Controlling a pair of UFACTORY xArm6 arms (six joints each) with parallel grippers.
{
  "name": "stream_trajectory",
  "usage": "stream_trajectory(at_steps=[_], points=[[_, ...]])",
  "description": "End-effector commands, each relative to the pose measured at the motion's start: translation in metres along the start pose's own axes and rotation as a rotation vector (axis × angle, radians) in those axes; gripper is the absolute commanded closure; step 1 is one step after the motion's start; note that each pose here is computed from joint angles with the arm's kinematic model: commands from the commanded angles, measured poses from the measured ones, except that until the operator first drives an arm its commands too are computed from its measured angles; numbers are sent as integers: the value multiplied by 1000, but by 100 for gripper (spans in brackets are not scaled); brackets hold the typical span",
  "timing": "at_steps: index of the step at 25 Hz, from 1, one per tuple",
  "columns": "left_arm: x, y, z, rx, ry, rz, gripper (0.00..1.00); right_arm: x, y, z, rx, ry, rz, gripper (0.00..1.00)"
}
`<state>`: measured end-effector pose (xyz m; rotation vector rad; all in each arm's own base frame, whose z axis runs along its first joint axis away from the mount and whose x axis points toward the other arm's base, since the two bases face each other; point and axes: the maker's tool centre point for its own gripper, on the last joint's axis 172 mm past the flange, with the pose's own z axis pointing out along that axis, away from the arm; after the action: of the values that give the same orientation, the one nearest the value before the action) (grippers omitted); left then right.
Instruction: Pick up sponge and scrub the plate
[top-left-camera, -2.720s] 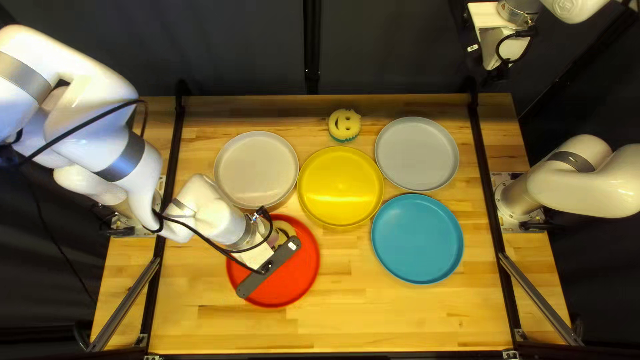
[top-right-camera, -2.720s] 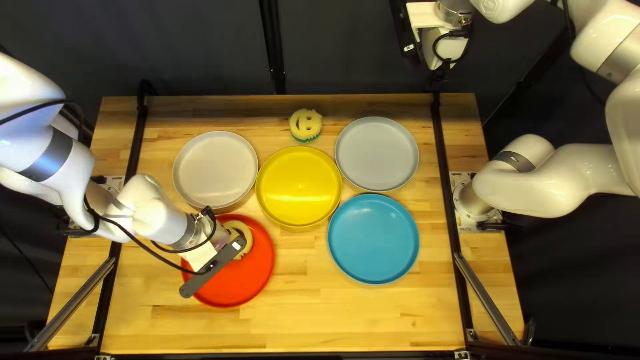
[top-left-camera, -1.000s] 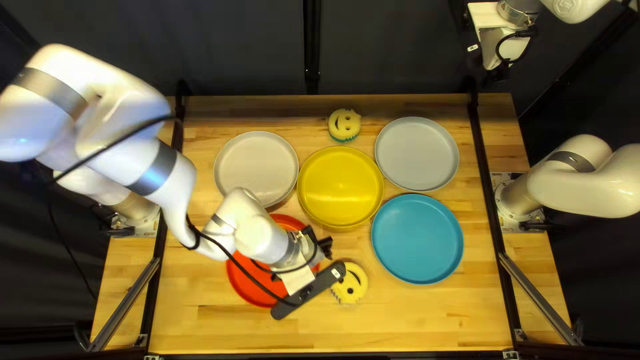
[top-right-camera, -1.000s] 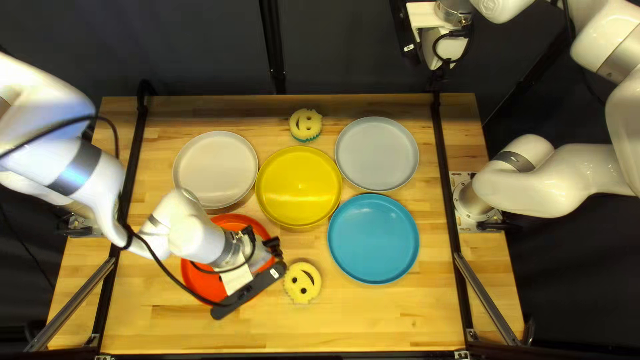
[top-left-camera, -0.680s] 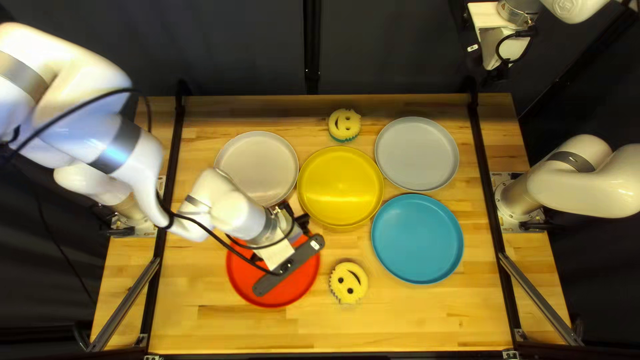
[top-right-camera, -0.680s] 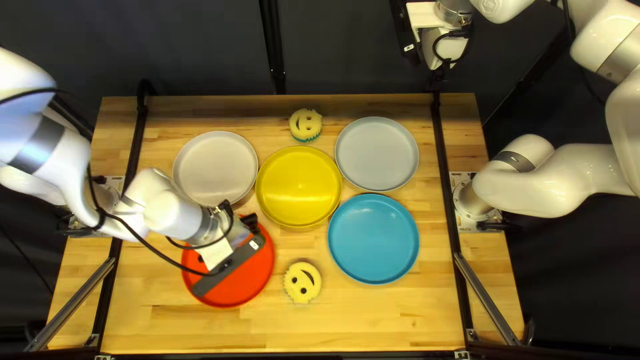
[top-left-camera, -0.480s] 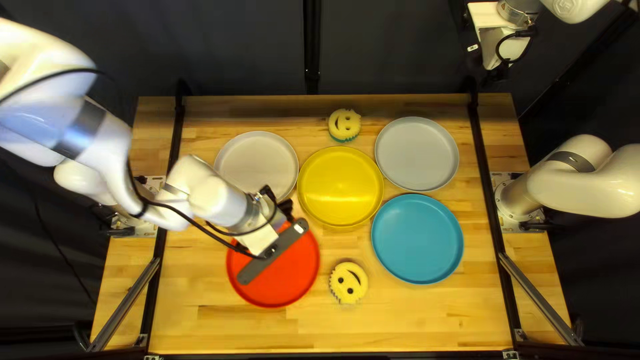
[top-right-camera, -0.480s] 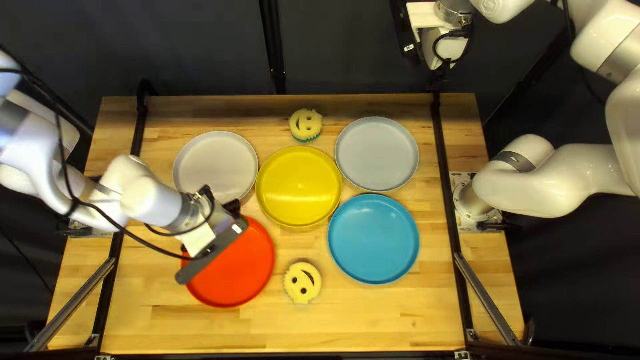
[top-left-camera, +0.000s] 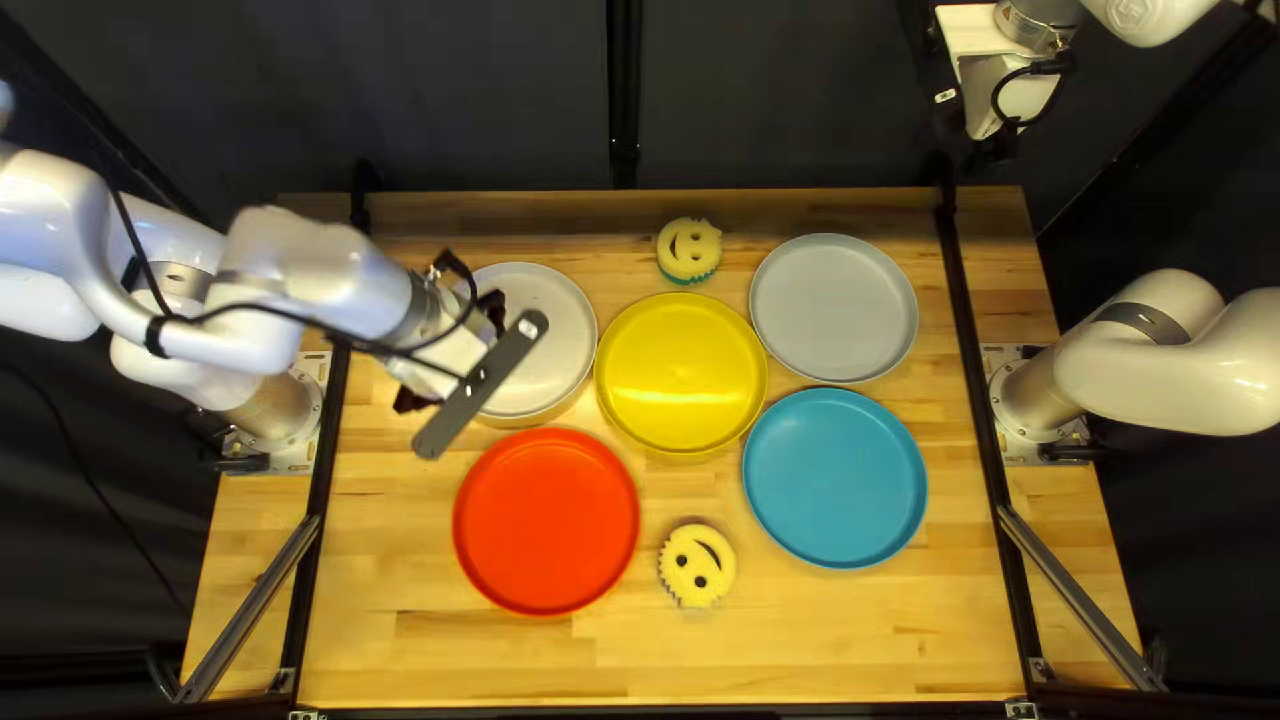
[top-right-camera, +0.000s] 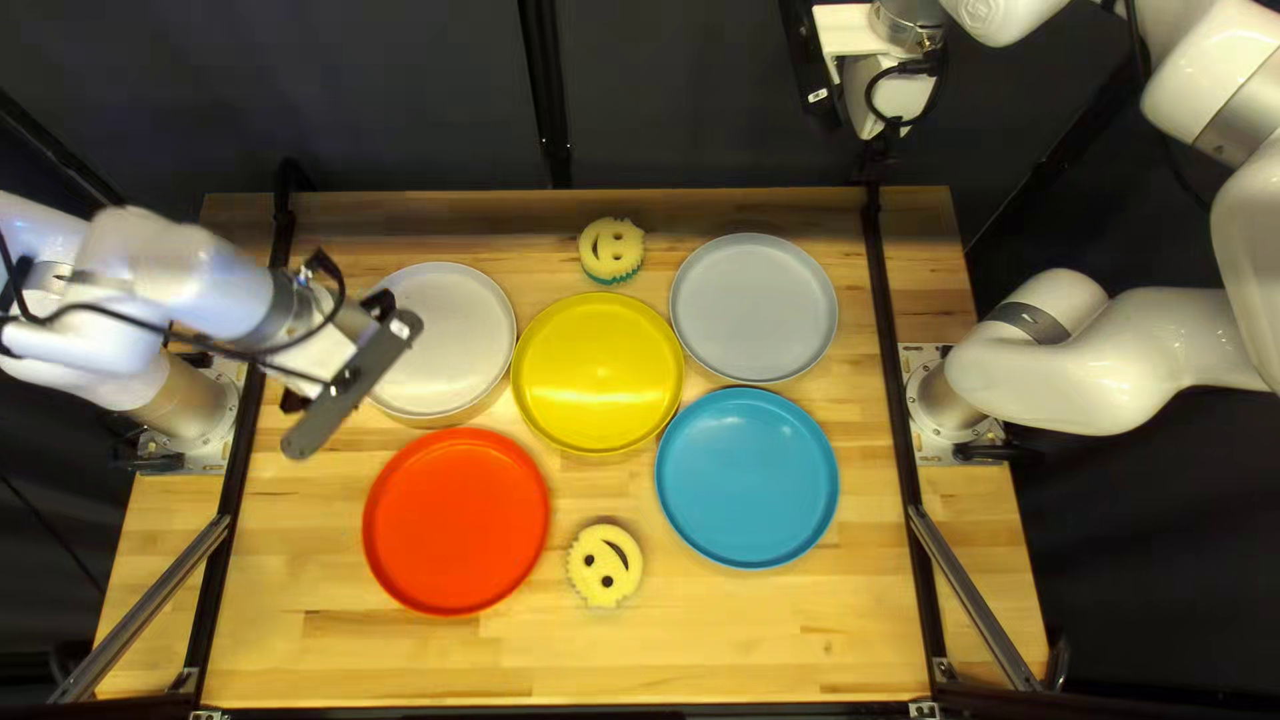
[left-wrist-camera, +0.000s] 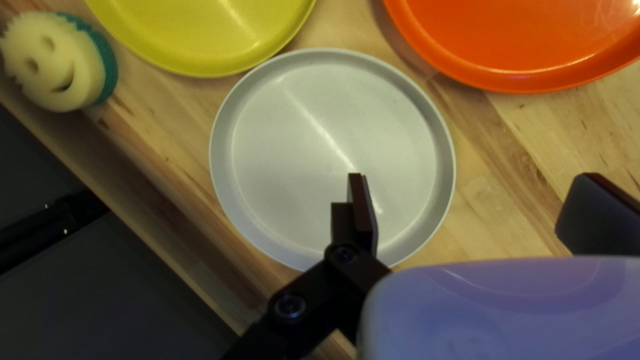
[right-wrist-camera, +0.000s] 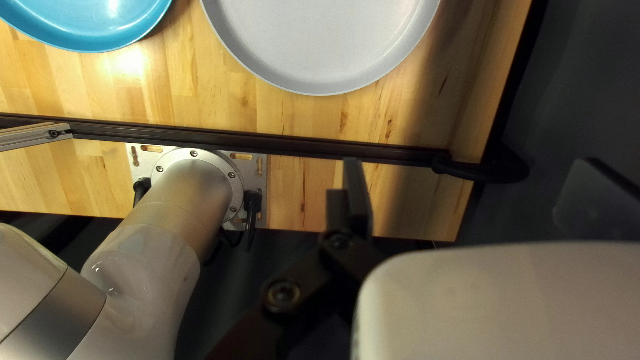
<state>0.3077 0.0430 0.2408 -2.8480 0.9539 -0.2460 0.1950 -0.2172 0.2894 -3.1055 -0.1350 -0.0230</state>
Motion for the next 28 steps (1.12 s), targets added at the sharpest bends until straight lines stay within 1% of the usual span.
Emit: stream_trajectory(at_steps=[1, 3, 5, 6, 7, 8, 9, 28], points=[[-32, -24, -44, 4, -9, -62, 0, 0, 0, 0, 0, 0, 0, 0], [-53, -28, -65, 9, -14, -102, 0, 0, 0, 0, 0, 0, 0, 0], [-64, -27, -81, 16, -9, -131, 0, 0, 0, 0, 0, 0, 0, 0], [-62, -24, -85, 19, -7, -137, 0, 0, 0, 0, 0, 0, 0, 0], [-51, -16, -85, 26, 0, -137, 0, 0, 0, 0, 0, 0, 0, 0], [-35, -8, -77, 30, 7, -127, 0, 0, 0, 0, 0, 0, 0, 0], [-28, -3, -72, 33, 12, -120, 0, 0, 0, 0, 0, 0, 0, 0], [-28, -3, -72, 33, 12, -120, 0, 0, 0, 0, 0, 0, 0, 0]])
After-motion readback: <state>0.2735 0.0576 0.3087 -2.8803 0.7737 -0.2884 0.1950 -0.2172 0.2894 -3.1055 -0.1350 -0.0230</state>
